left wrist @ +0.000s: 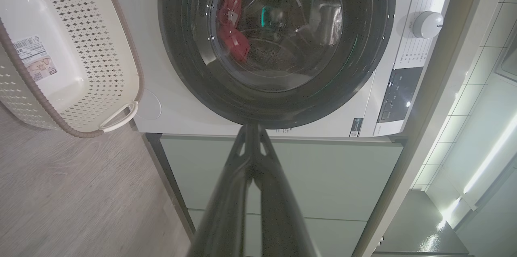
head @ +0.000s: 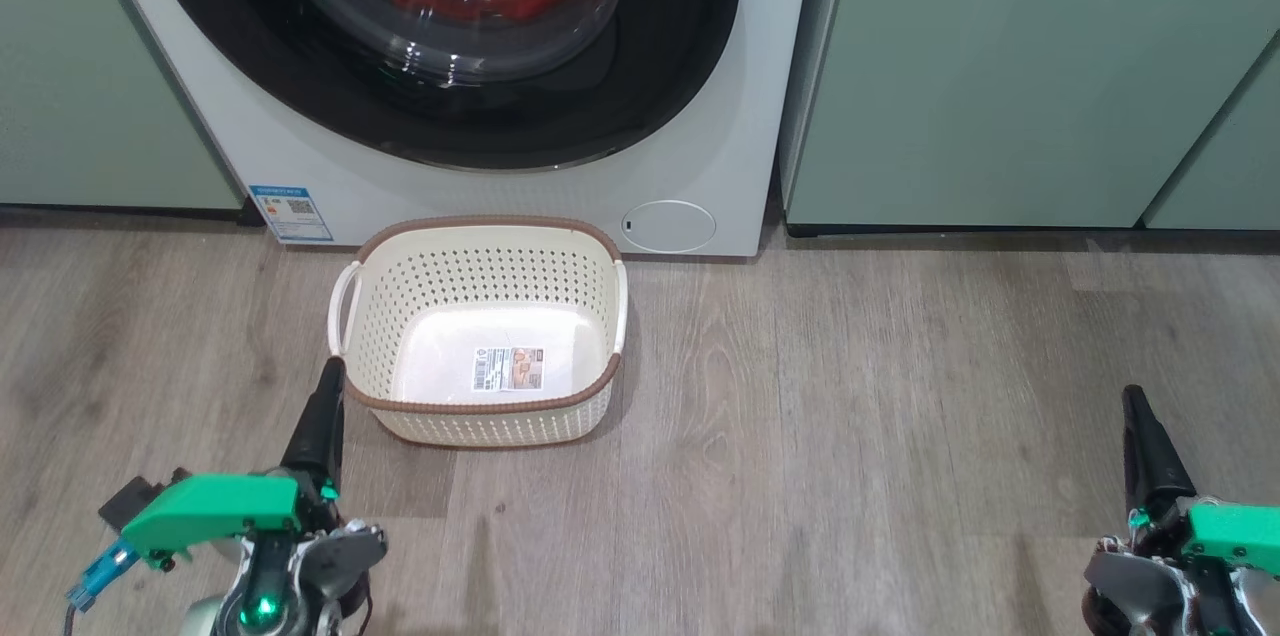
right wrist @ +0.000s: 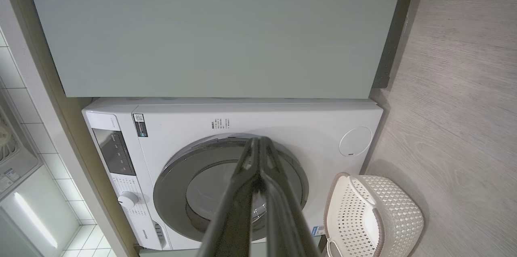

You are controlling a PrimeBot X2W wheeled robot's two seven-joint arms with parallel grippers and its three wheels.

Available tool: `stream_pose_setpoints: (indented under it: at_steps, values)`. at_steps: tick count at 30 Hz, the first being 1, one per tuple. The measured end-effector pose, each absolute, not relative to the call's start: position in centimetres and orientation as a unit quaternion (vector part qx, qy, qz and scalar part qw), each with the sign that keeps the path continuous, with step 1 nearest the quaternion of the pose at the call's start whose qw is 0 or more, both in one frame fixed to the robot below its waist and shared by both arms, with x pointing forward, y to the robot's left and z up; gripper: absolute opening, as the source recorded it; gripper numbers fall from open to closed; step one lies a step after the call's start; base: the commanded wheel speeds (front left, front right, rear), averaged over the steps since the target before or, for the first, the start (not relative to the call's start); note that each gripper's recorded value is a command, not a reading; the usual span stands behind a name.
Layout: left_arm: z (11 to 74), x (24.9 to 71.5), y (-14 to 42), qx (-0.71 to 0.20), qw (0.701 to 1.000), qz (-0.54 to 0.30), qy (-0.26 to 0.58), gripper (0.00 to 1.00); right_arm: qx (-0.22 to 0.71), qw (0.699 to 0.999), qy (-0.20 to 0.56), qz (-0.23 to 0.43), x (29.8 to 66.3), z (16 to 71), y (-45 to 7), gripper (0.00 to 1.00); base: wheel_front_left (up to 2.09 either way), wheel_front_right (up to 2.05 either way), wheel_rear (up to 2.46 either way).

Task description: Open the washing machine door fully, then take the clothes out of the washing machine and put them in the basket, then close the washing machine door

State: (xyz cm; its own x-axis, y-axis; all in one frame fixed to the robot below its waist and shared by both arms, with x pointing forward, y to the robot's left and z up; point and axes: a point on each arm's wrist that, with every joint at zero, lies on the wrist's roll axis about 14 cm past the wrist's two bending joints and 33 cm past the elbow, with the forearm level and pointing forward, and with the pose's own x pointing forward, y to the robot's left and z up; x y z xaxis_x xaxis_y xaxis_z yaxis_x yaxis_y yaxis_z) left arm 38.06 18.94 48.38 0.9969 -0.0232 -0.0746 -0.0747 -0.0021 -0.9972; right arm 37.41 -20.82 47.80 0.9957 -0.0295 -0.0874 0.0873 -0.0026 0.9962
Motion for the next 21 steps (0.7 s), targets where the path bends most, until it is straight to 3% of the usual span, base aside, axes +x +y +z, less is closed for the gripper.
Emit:
stream_pose_setpoints:
  at_steps: [18, 19, 21]
  values:
    - [48.38, 38.07, 18.94, -0.708, 0.706, 0.018, 0.035, 0.00, 0.707, 0.706, 0.020, -0.041, 37.41, 47.80, -20.82, 0.00, 0.00, 0.00, 0.00]
    - [48.16, 38.01, 18.93, -0.708, 0.705, 0.021, 0.037, 1.00, 0.707, 0.705, 0.023, -0.044, 37.34, 47.57, -20.81, 1.00, 0.00, 0.00, 0.00]
    - [47.63, 37.85, 18.90, -0.708, 0.704, 0.027, 0.043, 1.00, 0.707, 0.705, 0.029, -0.050, 37.14, 47.03, -20.78, 1.00, 0.00, 0.00, 0.00]
